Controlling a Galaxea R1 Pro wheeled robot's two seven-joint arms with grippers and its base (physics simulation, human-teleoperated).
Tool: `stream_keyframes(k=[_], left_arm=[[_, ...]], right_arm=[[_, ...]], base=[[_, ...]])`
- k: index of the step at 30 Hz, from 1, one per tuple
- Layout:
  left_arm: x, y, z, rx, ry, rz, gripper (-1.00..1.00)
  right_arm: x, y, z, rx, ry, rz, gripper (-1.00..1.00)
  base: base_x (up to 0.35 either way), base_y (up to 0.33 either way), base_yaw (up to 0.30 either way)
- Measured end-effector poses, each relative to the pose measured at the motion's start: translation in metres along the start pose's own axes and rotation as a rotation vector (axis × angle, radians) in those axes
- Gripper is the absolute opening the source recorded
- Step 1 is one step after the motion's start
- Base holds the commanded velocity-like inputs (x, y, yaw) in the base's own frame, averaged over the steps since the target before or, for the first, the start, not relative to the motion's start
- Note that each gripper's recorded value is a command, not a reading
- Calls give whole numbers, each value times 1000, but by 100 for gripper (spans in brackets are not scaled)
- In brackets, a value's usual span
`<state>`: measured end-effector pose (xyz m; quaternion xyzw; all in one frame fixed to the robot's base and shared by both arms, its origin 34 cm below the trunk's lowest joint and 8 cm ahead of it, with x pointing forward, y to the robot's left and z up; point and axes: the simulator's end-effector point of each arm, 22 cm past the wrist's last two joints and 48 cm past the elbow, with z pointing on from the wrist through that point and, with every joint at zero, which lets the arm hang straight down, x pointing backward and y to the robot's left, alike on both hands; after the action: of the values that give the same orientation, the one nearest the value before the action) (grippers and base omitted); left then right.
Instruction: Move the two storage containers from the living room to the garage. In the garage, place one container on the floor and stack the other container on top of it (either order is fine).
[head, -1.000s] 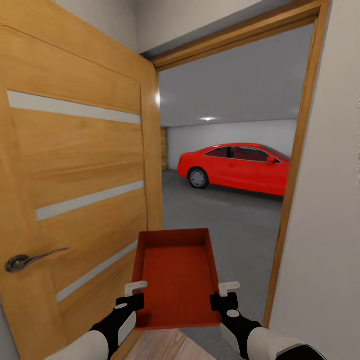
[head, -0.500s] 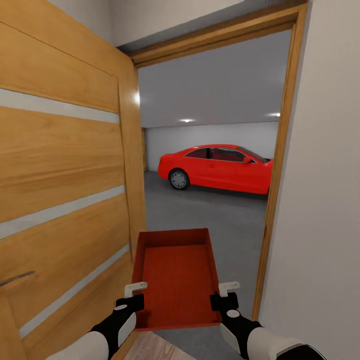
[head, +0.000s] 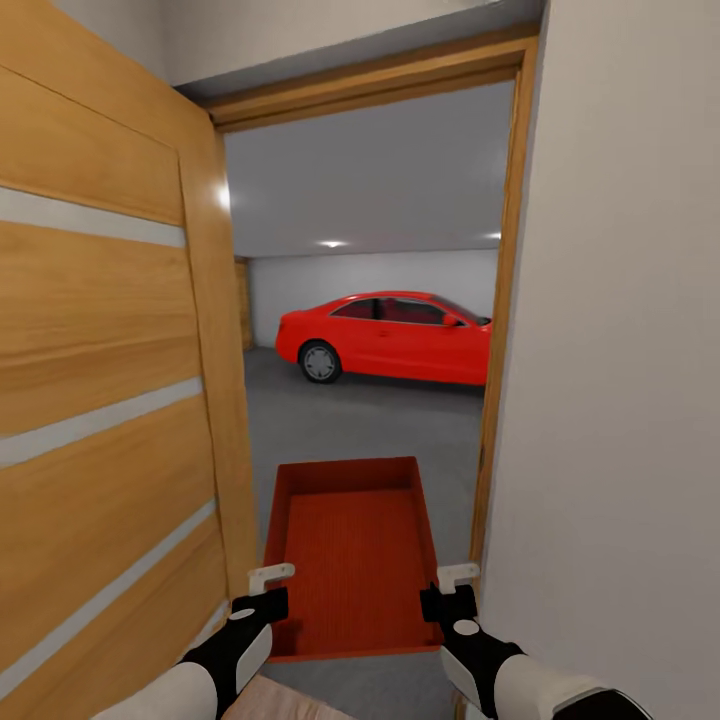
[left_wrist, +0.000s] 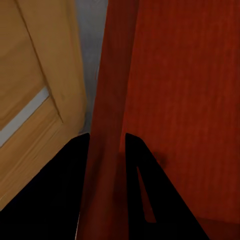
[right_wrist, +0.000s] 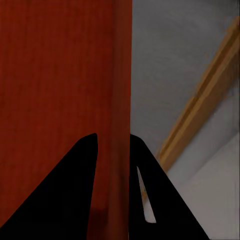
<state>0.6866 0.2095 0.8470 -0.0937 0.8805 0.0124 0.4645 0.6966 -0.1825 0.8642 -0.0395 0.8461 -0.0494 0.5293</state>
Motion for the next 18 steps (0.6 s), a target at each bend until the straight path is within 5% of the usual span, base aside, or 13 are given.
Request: stream_keyframes(k=[18], left_arm=[[-1,1,-1,0,-3,-1,-100]], right_arm=[[-2,0,-1,0,-2,-1,-100]], base=[[296,109,-40]])
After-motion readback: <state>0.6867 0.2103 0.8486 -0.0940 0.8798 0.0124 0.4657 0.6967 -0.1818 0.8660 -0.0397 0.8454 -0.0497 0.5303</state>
